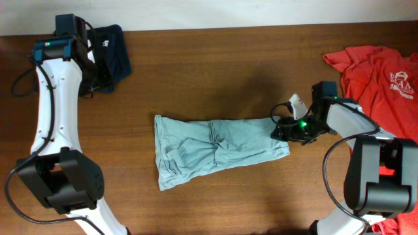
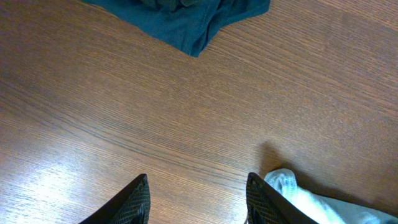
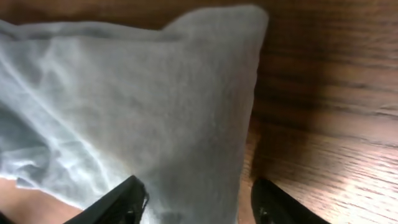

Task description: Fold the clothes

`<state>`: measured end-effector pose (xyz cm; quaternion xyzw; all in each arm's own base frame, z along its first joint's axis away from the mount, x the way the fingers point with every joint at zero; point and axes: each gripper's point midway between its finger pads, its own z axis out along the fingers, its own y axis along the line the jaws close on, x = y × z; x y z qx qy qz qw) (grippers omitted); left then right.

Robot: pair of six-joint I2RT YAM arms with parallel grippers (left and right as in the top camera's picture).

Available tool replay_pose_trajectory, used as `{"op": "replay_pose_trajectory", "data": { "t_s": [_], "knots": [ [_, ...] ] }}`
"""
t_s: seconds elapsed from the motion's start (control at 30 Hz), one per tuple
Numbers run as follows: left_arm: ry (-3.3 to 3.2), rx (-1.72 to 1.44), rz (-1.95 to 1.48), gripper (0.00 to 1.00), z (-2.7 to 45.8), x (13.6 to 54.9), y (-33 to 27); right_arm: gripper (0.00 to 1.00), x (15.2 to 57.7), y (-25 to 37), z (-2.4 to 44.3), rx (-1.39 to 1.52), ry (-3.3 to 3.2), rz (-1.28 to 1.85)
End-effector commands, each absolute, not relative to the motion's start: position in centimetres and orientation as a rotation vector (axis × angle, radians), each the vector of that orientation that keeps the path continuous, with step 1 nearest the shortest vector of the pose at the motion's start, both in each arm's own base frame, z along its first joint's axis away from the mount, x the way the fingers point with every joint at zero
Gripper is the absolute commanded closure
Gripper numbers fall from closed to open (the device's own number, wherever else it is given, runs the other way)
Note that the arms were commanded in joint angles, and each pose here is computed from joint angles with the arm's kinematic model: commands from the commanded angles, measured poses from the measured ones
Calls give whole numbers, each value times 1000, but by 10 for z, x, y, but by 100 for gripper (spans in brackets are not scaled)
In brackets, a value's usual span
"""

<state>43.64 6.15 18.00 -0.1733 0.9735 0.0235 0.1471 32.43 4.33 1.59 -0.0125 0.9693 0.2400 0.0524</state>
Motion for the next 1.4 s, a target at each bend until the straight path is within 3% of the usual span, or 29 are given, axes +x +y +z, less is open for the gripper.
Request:
{"op": "replay_pose_trajectory", "data": {
  "t_s": [0.0, 0.07, 0.13, 0.53, 0.9, 1.13, 1.37],
  "knots": [
    [2800, -497, 71, 50, 179, 438, 59, 47, 315, 48, 4, -31, 2940, 788],
    [2800, -497, 71, 50, 179, 438, 59, 56, 314, 54, 4, -35, 2915, 835],
    [2800, -497, 71, 50, 179, 438, 59, 96, 316, 55, 4, -38, 2905, 844],
    [2802, -485, 68, 50, 179, 439, 55, 96, 357, -8, 49, 177, 2844, 735],
    [2803, -484, 68, 50, 179, 439, 55, 96, 359, -98, 93, 465, 2812, 575],
    [2802, -484, 68, 50, 179, 439, 55, 96, 366, -99, 130, 450, 2804, 567],
    [2797, -469, 65, 50, 180, 441, 51, 96, 371, -60, 167, 298, 2846, 589]
  ]
}}
